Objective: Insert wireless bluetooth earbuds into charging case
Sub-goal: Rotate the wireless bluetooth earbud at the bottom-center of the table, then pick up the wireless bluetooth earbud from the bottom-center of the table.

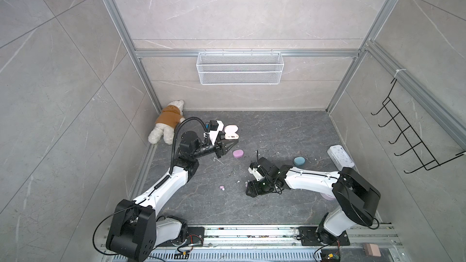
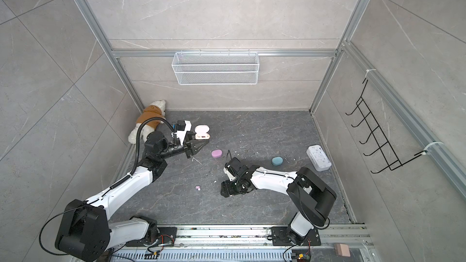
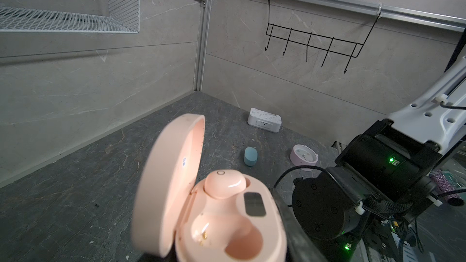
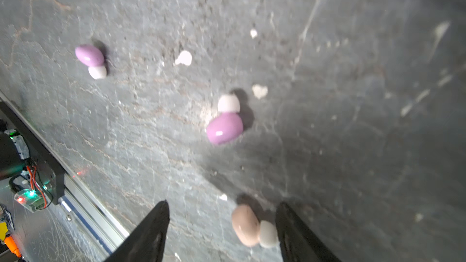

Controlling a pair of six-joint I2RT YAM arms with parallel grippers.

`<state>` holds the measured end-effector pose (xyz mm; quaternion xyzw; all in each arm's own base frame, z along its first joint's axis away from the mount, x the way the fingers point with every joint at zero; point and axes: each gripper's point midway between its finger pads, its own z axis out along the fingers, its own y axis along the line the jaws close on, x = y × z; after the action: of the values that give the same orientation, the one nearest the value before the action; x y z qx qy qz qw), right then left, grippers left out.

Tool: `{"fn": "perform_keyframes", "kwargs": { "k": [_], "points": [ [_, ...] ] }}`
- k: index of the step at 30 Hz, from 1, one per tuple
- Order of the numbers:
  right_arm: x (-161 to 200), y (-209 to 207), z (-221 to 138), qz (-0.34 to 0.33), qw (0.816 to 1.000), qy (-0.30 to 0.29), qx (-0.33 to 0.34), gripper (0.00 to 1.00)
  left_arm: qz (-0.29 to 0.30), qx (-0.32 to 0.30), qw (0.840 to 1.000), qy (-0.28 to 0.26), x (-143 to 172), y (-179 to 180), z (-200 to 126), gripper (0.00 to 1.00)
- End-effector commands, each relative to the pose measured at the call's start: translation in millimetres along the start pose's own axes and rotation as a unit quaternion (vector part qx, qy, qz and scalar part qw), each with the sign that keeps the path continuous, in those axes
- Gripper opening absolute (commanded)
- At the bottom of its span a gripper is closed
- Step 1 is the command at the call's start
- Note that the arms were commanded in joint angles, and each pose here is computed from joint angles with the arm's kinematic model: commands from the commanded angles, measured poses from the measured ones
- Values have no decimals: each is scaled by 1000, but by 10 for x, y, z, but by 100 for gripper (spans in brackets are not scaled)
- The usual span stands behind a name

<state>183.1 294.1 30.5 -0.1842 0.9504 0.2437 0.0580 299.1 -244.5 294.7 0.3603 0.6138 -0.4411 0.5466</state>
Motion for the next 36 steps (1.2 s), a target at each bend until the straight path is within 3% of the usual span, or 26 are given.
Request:
{"fn": "perform_keyframes", "kwargs": {
  "k": [1,6,12,17,26,36],
  "points": [
    [139,-13,-35,12,1000,11,6,69,19,13,1000,-18,-136,-68,-4,23],
    [142,7,-7,20,1000,15,7,69,18,14,1000,-18,-130,-65,4,23],
    [98,-269,-124,65,993,-6,95,70,20,13,1000,-18,-140,-71,-5,23],
    [-30,-217,-202,118,986,-39,113,63,21,14,1000,-19,-145,-74,-6,23],
    [-51,-167,-150,118,979,-45,160,44,23,15,999,-20,-153,-112,-22,23],
    [28,-168,-26,105,982,-13,156,42,24,16,999,-20,-154,-121,-18,23]
  ]
}}
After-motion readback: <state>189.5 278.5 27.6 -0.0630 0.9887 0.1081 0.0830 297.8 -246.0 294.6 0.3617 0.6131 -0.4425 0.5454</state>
